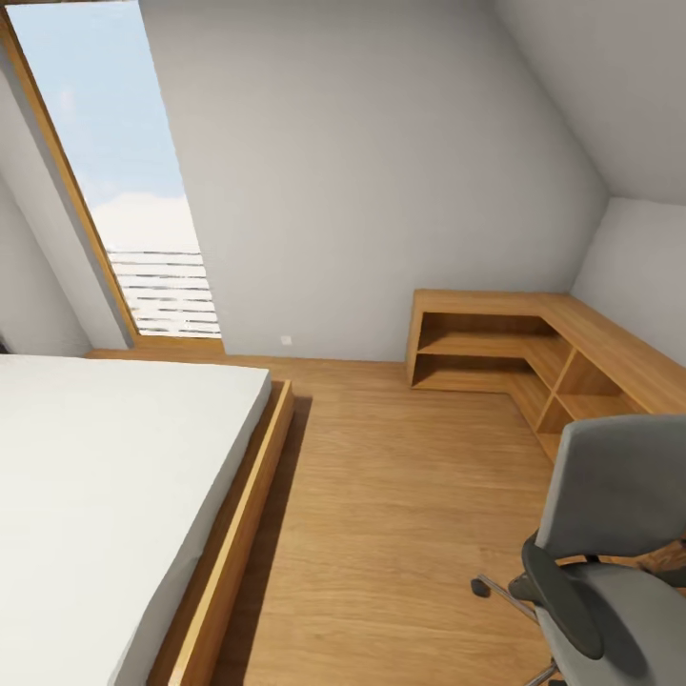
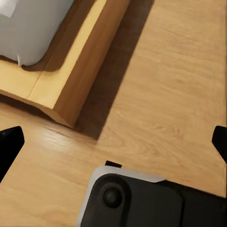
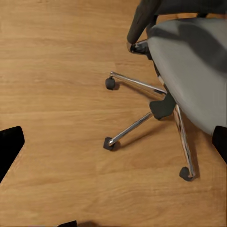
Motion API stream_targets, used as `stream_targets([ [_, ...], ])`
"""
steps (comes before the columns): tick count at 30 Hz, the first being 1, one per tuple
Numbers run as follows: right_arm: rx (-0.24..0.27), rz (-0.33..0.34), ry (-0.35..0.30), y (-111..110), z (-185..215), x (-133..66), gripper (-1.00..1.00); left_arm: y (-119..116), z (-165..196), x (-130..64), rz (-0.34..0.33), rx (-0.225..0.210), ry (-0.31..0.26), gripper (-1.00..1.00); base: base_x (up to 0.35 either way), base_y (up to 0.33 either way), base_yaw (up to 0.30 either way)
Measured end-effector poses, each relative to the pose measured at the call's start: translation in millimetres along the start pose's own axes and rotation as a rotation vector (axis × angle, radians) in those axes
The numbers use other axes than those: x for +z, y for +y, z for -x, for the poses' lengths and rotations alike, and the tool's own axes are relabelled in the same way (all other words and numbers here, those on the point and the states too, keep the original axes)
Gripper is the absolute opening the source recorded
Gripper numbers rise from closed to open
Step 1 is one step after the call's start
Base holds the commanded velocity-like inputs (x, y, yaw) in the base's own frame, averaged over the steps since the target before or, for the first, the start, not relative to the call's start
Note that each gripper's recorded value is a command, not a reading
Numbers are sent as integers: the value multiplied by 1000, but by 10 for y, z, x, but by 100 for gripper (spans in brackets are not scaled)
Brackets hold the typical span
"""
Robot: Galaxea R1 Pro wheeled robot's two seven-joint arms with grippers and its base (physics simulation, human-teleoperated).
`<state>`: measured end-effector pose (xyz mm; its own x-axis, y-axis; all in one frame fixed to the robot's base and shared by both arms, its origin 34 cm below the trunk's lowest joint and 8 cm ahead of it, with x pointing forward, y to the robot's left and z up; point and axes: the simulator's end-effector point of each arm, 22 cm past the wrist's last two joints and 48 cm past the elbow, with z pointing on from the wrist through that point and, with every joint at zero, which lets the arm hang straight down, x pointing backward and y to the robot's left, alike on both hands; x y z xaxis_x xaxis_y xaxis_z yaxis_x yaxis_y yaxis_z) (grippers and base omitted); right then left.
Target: In the bedroom, organize the workspace by keeping the computer under the desk, ensuring the monitor is on the desk, placing the keyboard on the desk next to the monitor, placing the mouse on the desk next to the keyboard, moving the folder from the swivel chair onto the desk next to the mouse, stacking the notebook on top of the folder with the pen on top of the notebook, and positioning the swivel chair next to the desk.
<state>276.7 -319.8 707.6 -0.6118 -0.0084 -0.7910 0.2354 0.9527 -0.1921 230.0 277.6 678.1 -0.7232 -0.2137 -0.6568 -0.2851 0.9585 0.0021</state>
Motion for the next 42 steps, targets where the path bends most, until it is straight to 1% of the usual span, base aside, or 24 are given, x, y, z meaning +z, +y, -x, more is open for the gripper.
stream_targets([
  [2, 14, 1, -13, 31, 59, 39, 100, -51, 83, 58, 3, -15, -5, 100, 0, 0, 3],
  [4, 24, 2, -22, 59, 112, 81, 100, -92, 121, 114, 13, -27, 13, 100, 0, 0, 2],
  [5, 30, 4, -29, 95, 177, 150, 100, -133, 124, 166, 25, -31, 49, 100, 0, 0, 1],
  [9, 38, 5, -44, 196, 394, 406, 100, -283, 169, 287, 34, -36, 136, 100, 0, 0, 0],
  [10, 34, 8, -39, 262, 505, 559, 100, -412, 267, 359, 20, -38, 163, 100, 0, 0, 0],
  [13, 21, 11, -11, 360, 658, 810, 100, -627, 491, 468, -9, -44, 182, 100, 0, 0, 0],
  [15, 7, 15, 20, 426, 734, 959, 100, -763, 663, 543, -27, -47, 185, 100, 0, 0, 0],
  [16, -7, 20, 50, 496, 805, 1087, 100, -884, 833, 623, -40, -46, 187, 100, 0, 0, 0],
  [20, -18, 35, 92, 654, 996, 1304, 100, -1150, 1194, 791, -66, -48, 189, 100, 0, 0, 0],
  [21, -19, 46, 103, 731, 1077, 1368, 100, -1255, 1315, 852, -77, -46, 195, 100, 0, 0, 0],
  [25, -16, 66, 116, 836, 1172, 1433, 100, -1356, 1412, 926, -85, -37, 213, 100, 0, 0, 0],
  [26, -16, 81, 119, 883, 1191, 1445, 100, -1370, 1408, 942, -85, -31, 222, 100, 0, 0, 0],
  [30, -19, 123, 124, 977, 1195, 1447, 100, -1366, 1373, 960, -80, -23, 230, 100, 0, 0, 0],
  [31, -21, 135, 125, 1000, 1191, 1444, 100, -1360, 1371, 965, -78, -23, 226, 100, 0, 0, 0],
  [33, -25, 164, 128, 1044, 1166, 1432, 100, -1347, 1410, 984, -73, -28, 196, 100, 0, 0, 0],
  [37, -32, 172, 132, 1002, 1097, 1414, 100, -1336, 1484, 1002, -68, -38, 149, 100, 0, 0, 0],
  [39, -34, 166, 121, 949, 1064, 1397, 100, -1325, 1468, 1001, -65, -36, 139, 100, 42, 21, 0],
  [42, -29, 160, 95, 913, 1074, 1382, 100, -1307, 1403, 993, -62, -24, 142, 100, 125, 86, 0],
])
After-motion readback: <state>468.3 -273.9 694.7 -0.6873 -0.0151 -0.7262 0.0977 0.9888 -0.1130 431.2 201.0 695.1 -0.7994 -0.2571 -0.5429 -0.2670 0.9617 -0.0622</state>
